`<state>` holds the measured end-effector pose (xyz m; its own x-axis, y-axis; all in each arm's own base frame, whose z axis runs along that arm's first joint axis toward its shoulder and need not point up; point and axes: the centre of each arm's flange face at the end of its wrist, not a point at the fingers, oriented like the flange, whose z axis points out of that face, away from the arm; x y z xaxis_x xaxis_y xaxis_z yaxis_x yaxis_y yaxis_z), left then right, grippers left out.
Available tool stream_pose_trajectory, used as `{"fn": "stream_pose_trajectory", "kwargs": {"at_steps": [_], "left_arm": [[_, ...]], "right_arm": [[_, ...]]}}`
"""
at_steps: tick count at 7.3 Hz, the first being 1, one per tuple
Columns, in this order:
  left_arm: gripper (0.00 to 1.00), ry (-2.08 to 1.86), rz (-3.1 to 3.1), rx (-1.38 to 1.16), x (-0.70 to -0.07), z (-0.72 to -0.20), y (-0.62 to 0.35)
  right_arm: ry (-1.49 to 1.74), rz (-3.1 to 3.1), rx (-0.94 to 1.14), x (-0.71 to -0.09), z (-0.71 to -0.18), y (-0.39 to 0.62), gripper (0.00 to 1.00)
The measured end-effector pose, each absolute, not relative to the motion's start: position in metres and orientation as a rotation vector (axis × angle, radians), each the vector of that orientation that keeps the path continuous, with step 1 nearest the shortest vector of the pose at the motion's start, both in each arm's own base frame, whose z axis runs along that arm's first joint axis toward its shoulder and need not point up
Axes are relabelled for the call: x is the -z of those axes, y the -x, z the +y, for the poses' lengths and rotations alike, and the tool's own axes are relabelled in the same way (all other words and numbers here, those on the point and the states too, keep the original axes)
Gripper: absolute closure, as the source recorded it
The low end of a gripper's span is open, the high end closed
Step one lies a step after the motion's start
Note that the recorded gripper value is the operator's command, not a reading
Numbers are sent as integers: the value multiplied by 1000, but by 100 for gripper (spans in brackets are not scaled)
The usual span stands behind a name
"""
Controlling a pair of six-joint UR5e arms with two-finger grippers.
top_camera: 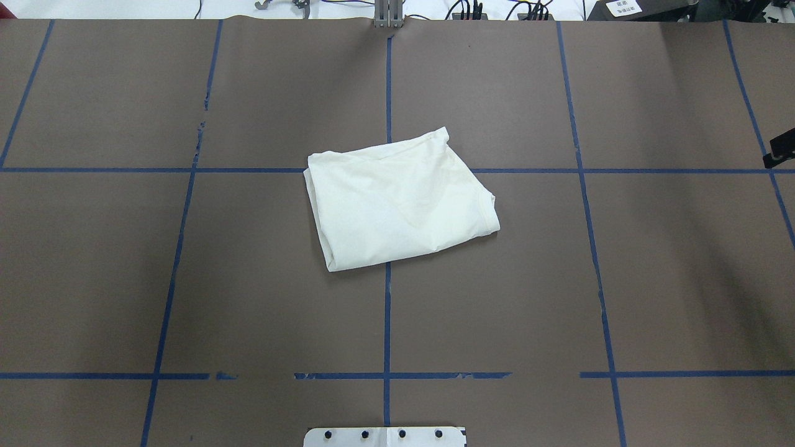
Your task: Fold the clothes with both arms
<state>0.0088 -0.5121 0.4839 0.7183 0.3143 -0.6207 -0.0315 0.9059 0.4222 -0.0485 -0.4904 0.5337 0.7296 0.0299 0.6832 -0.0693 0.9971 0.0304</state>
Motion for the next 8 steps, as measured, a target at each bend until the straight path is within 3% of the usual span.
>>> {"fn": "stream_pose_trajectory", "kwargs": {"at_steps": [4, 8], "left_arm": [[0, -395, 697, -245, -544, -497, 53], [0, -319, 699, -213, -589, -481, 57]], "right_arm": [[-38, -779, -66, -577, -451, -9, 0], [-11, -778, -76, -595, -448, -11, 0]]}}
